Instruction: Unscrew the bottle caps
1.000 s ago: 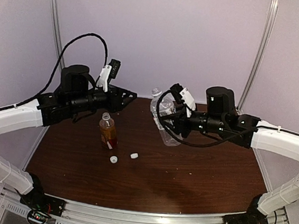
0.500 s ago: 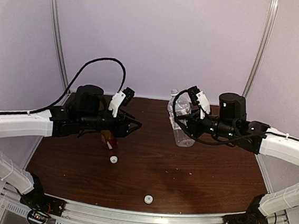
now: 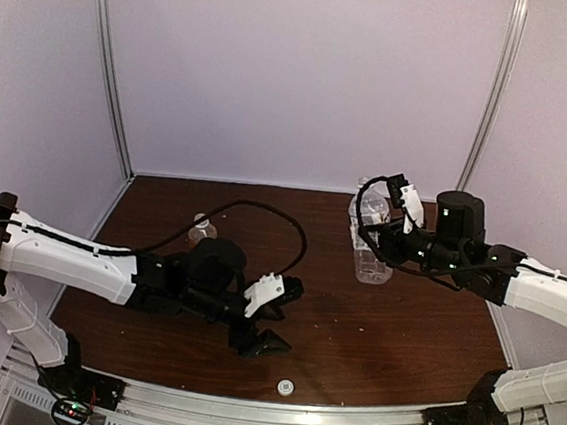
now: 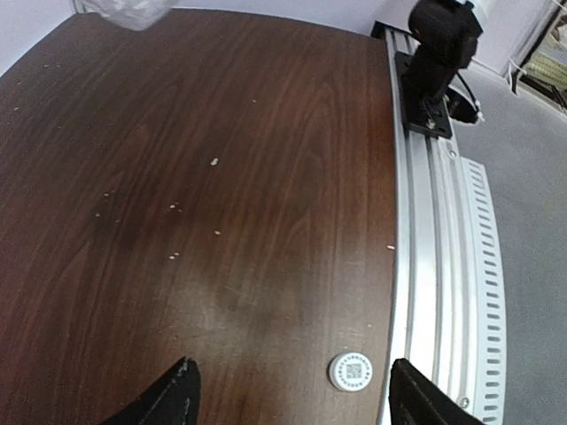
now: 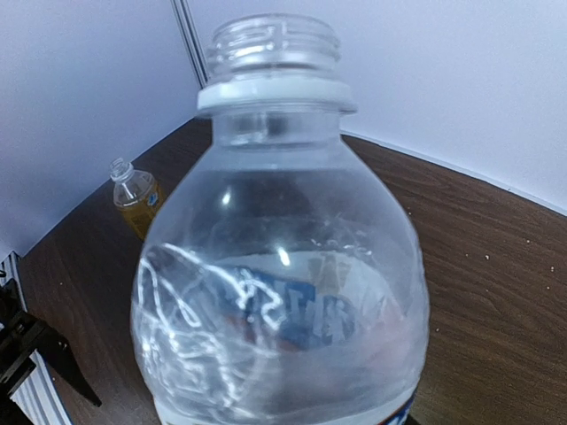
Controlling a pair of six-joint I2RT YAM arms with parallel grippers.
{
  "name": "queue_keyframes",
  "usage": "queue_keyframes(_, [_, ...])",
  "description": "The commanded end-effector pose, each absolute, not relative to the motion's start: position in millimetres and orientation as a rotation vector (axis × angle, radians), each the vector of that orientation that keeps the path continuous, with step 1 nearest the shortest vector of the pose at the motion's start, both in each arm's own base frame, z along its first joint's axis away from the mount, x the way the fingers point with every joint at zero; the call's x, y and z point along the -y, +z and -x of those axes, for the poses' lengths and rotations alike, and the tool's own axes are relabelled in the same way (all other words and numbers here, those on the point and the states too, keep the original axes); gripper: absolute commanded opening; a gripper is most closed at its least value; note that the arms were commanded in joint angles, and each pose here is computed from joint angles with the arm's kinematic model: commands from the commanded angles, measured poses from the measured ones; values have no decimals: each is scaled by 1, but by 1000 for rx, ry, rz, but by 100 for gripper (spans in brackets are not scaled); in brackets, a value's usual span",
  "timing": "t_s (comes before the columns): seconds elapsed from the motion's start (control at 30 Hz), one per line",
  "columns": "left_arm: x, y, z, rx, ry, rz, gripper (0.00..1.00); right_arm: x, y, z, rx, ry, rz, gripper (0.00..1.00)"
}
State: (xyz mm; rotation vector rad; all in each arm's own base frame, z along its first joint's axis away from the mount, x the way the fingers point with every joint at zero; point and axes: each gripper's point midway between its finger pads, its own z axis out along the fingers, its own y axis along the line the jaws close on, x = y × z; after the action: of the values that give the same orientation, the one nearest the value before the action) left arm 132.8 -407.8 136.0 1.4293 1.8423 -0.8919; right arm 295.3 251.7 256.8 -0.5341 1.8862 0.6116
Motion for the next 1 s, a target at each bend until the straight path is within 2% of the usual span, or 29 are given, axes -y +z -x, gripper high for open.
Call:
queue_keyframes(0.0, [411,108,-103,-1831,-848,-1599,75,-240,262,-300,-1866,602,466,37])
queue_keyframes(0.47, [428,52,-70,-1855,-628,-1882,74,-238,258,-295,-1876,635,467,38])
queue_keyframes(0.67, [426,32,-73,-1890,-493,-1936,65,-234,262,-290,-1862,640,463,38])
queue_keyframes(0.97, [428,24,-78,-1902,-439,-1944,57,-234,260,-287,-1866,656,468,38])
